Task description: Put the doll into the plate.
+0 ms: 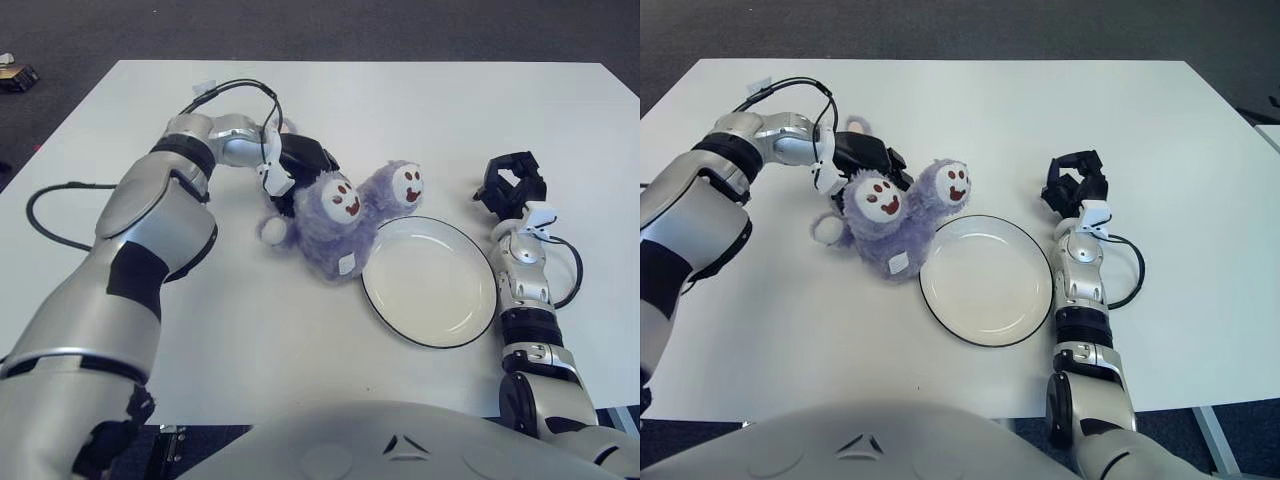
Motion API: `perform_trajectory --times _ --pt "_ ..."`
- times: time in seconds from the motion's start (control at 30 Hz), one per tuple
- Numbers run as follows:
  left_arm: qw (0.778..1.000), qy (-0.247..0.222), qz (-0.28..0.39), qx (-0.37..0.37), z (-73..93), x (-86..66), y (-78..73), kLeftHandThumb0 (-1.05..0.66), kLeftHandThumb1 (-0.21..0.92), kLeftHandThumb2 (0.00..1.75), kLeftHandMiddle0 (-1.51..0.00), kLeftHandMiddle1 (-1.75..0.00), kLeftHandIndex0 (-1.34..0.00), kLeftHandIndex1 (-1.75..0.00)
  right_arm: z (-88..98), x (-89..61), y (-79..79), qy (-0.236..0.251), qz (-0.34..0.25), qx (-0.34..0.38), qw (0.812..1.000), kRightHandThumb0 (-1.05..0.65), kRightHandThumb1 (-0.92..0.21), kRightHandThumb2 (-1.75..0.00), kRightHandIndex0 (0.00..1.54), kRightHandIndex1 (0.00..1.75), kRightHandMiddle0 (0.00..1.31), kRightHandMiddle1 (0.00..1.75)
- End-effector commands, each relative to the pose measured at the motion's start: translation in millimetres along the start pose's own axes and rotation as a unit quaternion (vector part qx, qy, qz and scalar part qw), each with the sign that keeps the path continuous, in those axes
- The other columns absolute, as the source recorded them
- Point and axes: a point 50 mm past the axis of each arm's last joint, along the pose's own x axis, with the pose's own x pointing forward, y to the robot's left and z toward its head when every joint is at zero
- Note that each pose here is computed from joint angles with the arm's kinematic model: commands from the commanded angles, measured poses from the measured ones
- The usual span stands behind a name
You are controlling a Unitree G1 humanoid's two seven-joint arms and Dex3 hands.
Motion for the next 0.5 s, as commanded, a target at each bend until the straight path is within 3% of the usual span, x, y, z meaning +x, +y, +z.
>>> perform_trajectory --times 0.0,0.23,0.47 --pt "0.997 0.002 -0.058 -0.057 -2.7 3.1 -31.6 -0.41 0.51 1.06 -0.83 -1.75 -0.46 -1.75 -37.6 -25.0 -6.5 0.083 -0.011 0.0 0.996 -0.38 -0.72 -0.78 0.81 1.75 0.33 1.75" --pt "0.996 0.016 0.012 -0.089 -7.8 -4.6 -26.3 -0.41 0.5 1.07 -0.82 -1.75 -0.47 -1.75 -37.3 -25.1 -7.1 0.084 -0.011 -0.001 0.996 -0.38 -0.72 -0.78 0.81 1.75 0.33 1.75" --pt "0.992 0.053 0.04 -0.105 -15.8 -12.2 -23.5 -0.41 0.51 1.06 -0.82 -1.75 -0.46 -1.75 -37.5 -25.0 -7.5 0.085 -0.011 -0.002 0.996 -0.38 -0.72 -0.78 0.81 1.75 0.33 1.75"
